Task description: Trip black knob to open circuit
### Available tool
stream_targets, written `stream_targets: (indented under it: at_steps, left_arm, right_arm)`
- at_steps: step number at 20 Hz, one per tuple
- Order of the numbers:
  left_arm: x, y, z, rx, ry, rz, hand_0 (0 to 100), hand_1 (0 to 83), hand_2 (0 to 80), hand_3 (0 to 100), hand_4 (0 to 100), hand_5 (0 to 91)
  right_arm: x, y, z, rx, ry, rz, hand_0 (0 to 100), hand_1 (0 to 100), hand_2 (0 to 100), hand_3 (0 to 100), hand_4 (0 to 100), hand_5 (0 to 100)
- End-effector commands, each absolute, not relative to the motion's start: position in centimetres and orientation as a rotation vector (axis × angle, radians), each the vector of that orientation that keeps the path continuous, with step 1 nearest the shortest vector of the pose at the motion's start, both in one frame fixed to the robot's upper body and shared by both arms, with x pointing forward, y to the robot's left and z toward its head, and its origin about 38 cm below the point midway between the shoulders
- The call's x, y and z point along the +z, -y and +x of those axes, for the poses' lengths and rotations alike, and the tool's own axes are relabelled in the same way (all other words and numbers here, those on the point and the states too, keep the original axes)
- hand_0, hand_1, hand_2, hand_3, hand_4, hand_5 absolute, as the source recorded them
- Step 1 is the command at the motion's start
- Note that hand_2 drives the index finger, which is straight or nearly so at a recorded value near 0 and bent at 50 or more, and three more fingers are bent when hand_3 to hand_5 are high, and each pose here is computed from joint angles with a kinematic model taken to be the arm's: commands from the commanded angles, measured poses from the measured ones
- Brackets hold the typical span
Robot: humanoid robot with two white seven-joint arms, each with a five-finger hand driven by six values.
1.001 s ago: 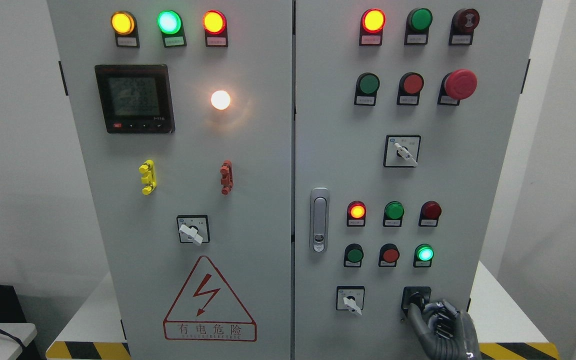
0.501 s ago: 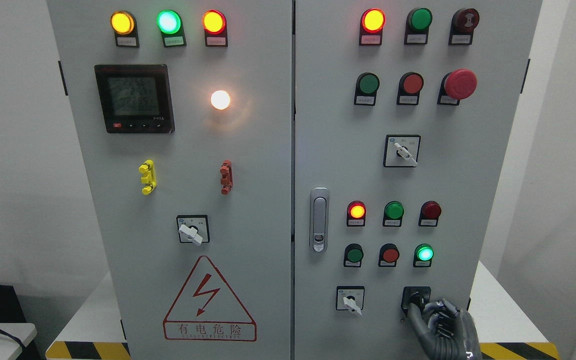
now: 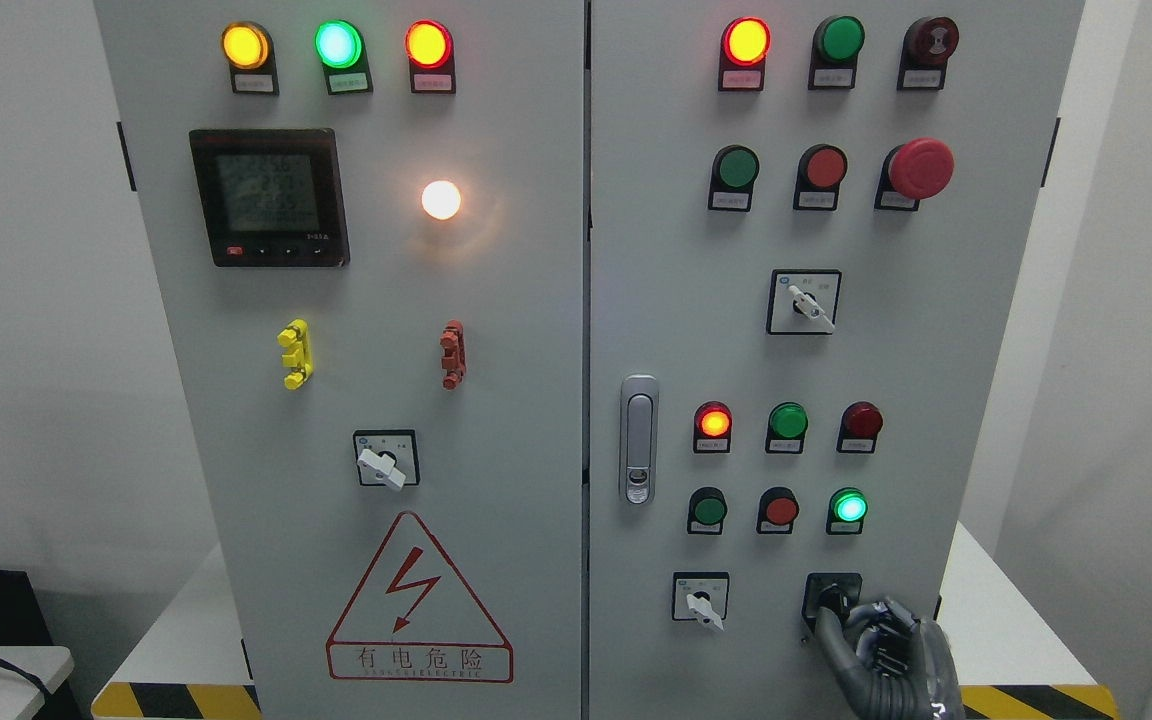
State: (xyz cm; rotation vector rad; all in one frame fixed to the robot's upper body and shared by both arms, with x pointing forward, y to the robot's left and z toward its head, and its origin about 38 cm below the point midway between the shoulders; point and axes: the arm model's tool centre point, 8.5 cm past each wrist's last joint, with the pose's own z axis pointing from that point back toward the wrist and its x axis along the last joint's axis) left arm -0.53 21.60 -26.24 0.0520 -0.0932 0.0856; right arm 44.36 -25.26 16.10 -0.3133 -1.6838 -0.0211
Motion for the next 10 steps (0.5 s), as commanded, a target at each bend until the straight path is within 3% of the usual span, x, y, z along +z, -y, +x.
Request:
stream_targets:
  at_steps: [1, 10]
  left_arm:
    - [-26.24, -21.57, -0.02, 0.052, 0.101, 0.049, 12, 38.9, 0.0, 0, 0, 0.0]
    - [-26.24, -21.57, -0.02, 0.052, 0.101, 0.049, 12, 38.9, 0.0, 0, 0, 0.0]
  right_arm:
    - [16.13, 24.63, 44.39, 0.019, 1.688, -0.313, 50, 84, 59, 93, 96, 98]
    - [16.21, 24.49, 44.38, 0.03, 1.696, -0.315, 51, 86, 58, 92, 95, 98]
